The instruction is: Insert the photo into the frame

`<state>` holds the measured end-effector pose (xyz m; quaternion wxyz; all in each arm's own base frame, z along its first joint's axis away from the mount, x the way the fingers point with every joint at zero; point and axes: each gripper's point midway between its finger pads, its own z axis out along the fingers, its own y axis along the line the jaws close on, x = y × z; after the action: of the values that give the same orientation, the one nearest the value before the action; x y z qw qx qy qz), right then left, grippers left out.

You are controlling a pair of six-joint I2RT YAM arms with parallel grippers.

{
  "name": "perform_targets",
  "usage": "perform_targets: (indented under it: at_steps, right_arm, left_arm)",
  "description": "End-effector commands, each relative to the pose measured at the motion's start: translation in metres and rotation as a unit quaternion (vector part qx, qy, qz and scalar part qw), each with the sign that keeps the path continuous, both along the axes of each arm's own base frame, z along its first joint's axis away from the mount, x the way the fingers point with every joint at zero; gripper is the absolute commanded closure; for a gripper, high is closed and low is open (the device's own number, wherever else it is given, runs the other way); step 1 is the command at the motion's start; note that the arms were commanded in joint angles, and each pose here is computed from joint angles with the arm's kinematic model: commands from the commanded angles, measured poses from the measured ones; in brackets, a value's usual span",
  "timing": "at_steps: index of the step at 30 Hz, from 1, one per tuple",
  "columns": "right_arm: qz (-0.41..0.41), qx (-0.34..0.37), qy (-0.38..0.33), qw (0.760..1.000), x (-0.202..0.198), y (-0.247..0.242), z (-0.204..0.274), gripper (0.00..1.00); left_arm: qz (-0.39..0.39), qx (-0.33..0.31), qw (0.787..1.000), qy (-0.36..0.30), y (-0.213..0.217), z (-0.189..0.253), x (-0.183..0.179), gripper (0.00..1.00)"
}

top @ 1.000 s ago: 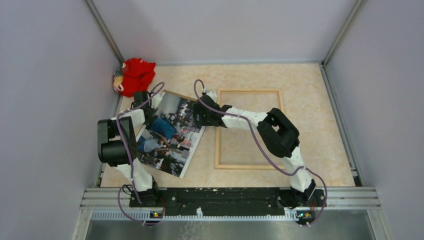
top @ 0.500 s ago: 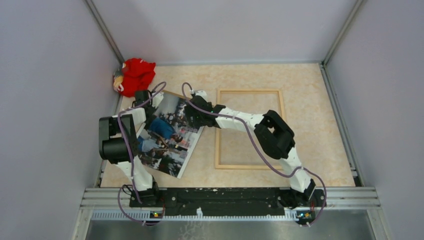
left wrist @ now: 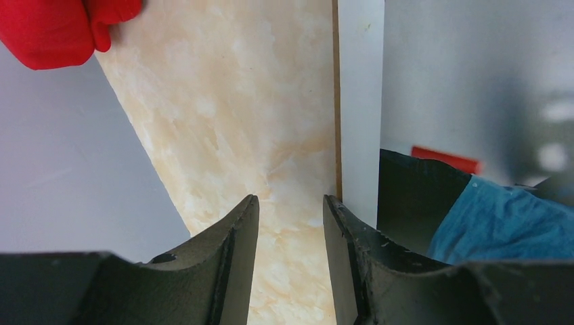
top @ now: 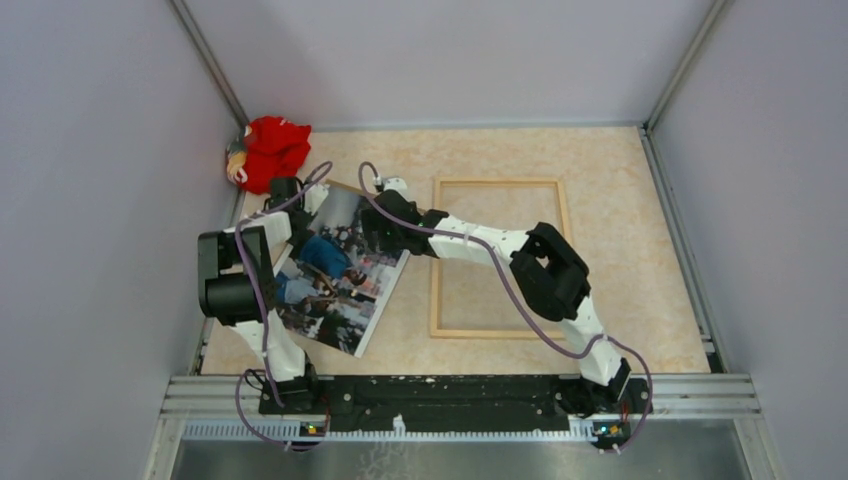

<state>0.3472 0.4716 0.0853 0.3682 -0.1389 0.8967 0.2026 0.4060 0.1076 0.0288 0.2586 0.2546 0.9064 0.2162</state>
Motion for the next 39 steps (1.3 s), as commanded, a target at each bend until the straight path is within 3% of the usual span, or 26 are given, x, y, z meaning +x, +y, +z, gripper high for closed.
perform_targets:
  at_steps: [1,10,18,39]
  right_arm:
    - [-0.054,0.012,0.041,0.998,-0.009,-0.034,0.001,0.17]
    - [-0.087,0.018,0.095,0.992,-0.014,-0.059,-0.033,0.16]
    - [-0.12,0.031,0.117,0.985,-0.001,-0.073,-0.052,0.16]
    - [-0.106,0.073,0.127,0.984,0.006,-0.058,-0.05,0.16]
  left_arm:
    - [-0.011,-0.123,0.983,0.136,-0.037,-0.054,-0.061,0.51]
    - [0.003,-0.187,0.98,0.069,-0.028,0.014,-0.003,0.5]
    - [0.023,-0.194,0.98,0.036,-0.026,0.008,0.034,0.5]
    - [-0.001,-0.198,0.978,0.066,-0.054,-0.017,0.01,0.5]
